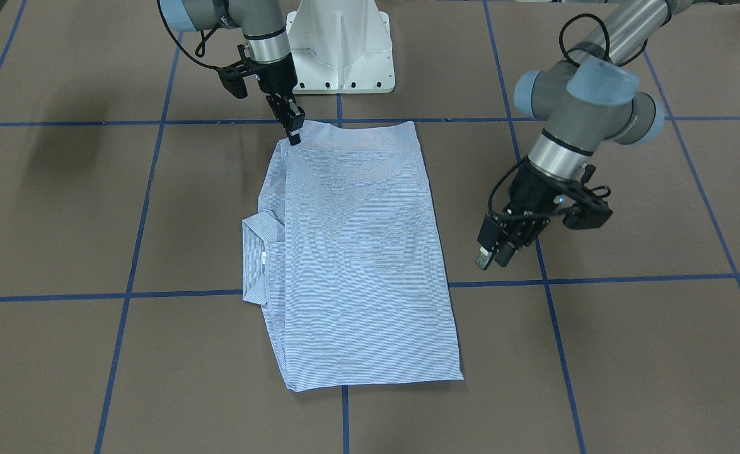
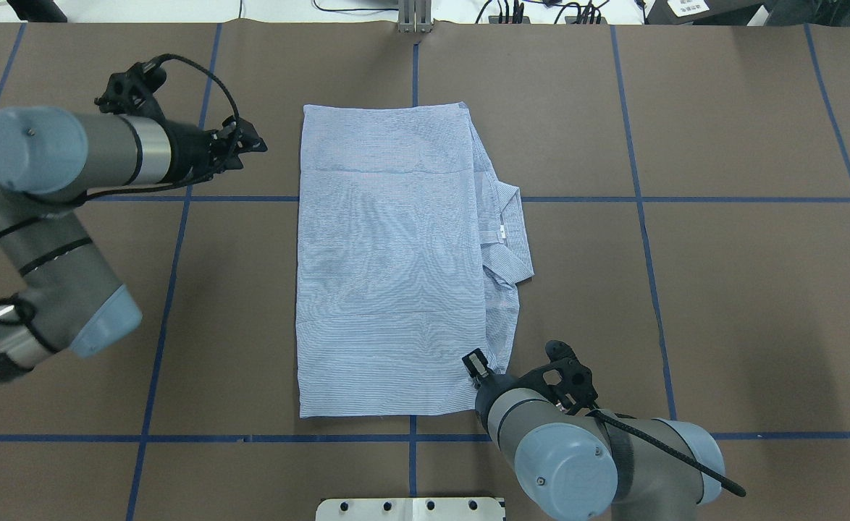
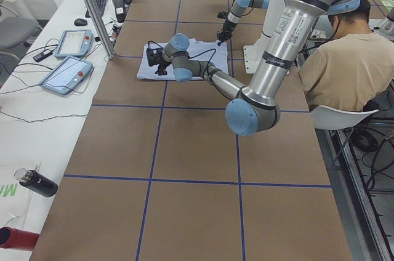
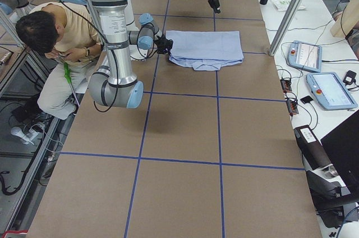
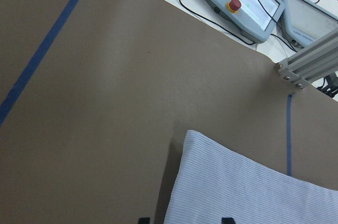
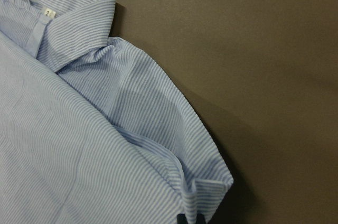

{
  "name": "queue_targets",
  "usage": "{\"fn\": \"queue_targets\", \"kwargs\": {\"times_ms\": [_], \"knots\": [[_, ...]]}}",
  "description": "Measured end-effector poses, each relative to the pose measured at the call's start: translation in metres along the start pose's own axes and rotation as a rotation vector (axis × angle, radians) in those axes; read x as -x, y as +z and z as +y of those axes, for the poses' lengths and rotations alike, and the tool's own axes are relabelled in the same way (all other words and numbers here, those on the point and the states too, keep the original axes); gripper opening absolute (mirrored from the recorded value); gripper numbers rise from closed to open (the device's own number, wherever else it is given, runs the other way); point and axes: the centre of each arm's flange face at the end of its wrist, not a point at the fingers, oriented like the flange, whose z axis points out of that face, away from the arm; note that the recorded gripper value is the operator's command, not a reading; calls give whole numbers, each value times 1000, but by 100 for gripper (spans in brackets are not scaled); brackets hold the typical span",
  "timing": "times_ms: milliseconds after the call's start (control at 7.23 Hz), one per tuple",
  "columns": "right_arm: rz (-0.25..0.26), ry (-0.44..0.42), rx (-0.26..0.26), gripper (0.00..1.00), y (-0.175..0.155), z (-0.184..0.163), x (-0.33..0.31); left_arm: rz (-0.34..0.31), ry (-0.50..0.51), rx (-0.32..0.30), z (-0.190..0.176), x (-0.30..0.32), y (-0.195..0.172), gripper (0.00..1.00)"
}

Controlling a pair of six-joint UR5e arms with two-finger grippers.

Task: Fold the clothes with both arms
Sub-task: 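Move the left gripper to the shirt's near corner beside the right gripper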

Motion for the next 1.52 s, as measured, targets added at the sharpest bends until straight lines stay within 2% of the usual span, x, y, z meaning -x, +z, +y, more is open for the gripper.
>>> {"fn": "queue_targets", "kwargs": {"times_ms": [277,554,692,969,1384,1522], "knots": [[-3,0,-2,0,-1,-1,0,13,-126,88,104,26,-38,57],[-5,0,-3,0,-1,-2,0,-13,-205,116,205,50,-37,57],[-6,1,-2,0,-1,-2,0,-29,-214,125,240,62,-35,56],[-9,2,1,0,-3,-1,1,-50,-204,128,277,78,-33,56],[-11,3,3,0,-5,-1,2,-58,-195,147,296,81,-29,56],[-11,3,4,0,-5,-1,2,-56,-195,152,301,78,-26,53]]}}
